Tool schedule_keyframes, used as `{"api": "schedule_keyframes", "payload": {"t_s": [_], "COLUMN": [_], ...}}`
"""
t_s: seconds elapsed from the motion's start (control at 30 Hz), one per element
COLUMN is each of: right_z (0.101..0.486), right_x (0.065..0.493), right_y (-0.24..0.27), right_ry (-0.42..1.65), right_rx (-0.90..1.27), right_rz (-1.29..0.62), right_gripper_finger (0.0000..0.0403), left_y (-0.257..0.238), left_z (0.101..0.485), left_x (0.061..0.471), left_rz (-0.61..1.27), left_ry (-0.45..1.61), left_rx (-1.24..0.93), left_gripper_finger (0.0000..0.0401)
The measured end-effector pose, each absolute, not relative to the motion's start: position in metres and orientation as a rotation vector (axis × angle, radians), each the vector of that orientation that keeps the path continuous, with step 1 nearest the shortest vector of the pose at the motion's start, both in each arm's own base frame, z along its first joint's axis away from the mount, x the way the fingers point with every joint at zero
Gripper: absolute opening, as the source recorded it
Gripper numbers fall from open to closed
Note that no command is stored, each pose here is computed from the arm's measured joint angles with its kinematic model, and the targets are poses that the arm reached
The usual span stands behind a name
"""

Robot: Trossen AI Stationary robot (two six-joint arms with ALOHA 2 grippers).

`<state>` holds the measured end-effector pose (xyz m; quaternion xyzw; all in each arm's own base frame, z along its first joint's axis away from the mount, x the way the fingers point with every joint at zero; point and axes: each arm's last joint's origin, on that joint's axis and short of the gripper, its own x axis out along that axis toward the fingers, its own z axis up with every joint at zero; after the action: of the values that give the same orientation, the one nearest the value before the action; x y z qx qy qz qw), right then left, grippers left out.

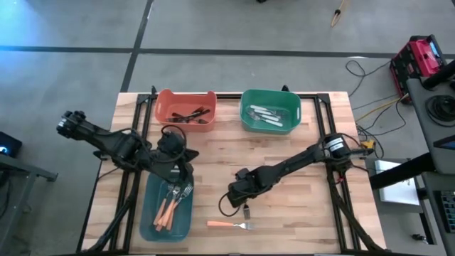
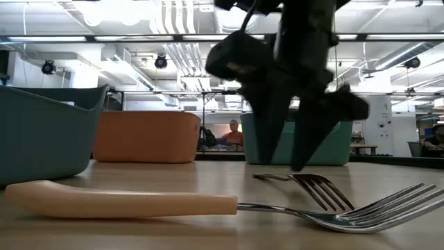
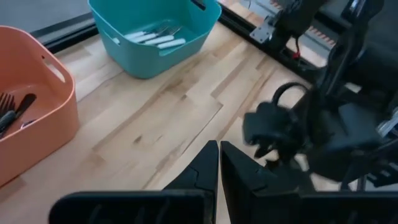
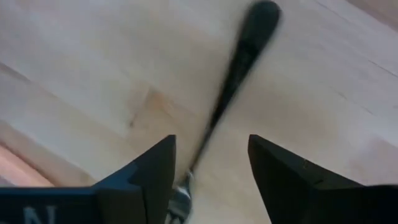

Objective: Sort silverware by color (type)
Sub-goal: Put the black fork into the orange bin

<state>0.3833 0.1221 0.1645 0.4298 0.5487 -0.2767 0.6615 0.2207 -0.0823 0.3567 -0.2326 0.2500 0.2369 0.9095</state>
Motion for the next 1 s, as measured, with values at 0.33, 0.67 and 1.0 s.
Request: {"api": "schedule_keyframes", "payload": {"t_s": [0.33,0.67,1.0], "right_z": [0.145,0.140,0.201], "right_x": [0.392,0.389,0.380], "right_y": [0.116,0.113,0.103], "right_ry": [1.250,1.256,1.060], "right_rx": [0.933,0.847,0.760], "right_rz": [-0.636,-0.637,-0.560], "right_gripper_finger": [0.0157,0.0017,0.0012], "left_y": [-0.084,-0.084,-0.089], "left_z": [0.347,0.350,0.369], "left_x": [0.225,0.225,0.226], "left_rz": [0.488,0.502,0.246], "left_ry": [0.515,0.491,0.443], "left_rx": [-0.481,-0.481,-0.476], "left_gripper_finger": [0.0000,0.0000,0.0000]}}
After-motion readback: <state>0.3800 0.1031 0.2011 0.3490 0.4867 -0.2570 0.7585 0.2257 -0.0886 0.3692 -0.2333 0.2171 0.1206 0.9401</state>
